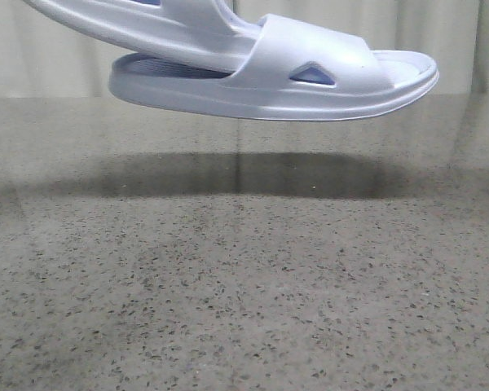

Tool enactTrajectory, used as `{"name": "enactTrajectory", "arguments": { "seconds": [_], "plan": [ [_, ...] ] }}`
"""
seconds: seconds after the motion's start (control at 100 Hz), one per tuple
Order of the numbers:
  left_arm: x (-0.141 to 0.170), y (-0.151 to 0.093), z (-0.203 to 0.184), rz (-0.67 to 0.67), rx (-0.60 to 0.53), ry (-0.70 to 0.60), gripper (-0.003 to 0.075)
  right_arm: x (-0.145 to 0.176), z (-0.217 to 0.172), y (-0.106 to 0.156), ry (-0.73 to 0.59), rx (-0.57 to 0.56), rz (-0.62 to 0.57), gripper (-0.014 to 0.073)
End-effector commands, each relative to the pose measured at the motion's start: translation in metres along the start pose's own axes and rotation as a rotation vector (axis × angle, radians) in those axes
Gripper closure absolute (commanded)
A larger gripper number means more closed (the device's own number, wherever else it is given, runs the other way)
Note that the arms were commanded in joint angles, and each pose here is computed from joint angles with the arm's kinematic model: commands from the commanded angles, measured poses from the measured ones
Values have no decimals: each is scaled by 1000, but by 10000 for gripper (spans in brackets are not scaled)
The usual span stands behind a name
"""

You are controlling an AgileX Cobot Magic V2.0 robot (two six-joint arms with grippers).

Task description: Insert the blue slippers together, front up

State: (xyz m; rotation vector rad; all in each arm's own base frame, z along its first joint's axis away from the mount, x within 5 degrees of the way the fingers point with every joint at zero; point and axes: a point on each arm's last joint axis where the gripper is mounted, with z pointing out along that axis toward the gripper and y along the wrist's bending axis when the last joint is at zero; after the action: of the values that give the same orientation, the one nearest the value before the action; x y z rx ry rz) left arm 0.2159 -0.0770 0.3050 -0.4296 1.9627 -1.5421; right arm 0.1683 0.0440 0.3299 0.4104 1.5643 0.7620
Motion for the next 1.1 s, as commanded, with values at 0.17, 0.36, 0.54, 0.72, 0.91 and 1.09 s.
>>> {"name": "enactTrajectory", "arguments": {
  "seconds": [0.17,0.36,0.54,0.72,0.91,1.09],
  "plan": [
    [6,5,-2,-108,50,-26,704,-16,0,12,-103,-61,-30,272],
    [10,17,-3,-135,12,-32,704,-16,0,12,-103,-61,-30,272],
    [14,25,-4,-172,-15,-35,704,-16,0,12,-103,-61,-30,272],
    [15,28,-4,-181,-26,-38,704,-16,0,12,-103,-61,-30,272],
    [14,29,-4,-200,-36,-49,704,-16,0,12,-103,-61,-30,272],
    [14,30,-4,-204,-39,-53,704,-16,0,12,-103,-62,-32,272]
  ]
}}
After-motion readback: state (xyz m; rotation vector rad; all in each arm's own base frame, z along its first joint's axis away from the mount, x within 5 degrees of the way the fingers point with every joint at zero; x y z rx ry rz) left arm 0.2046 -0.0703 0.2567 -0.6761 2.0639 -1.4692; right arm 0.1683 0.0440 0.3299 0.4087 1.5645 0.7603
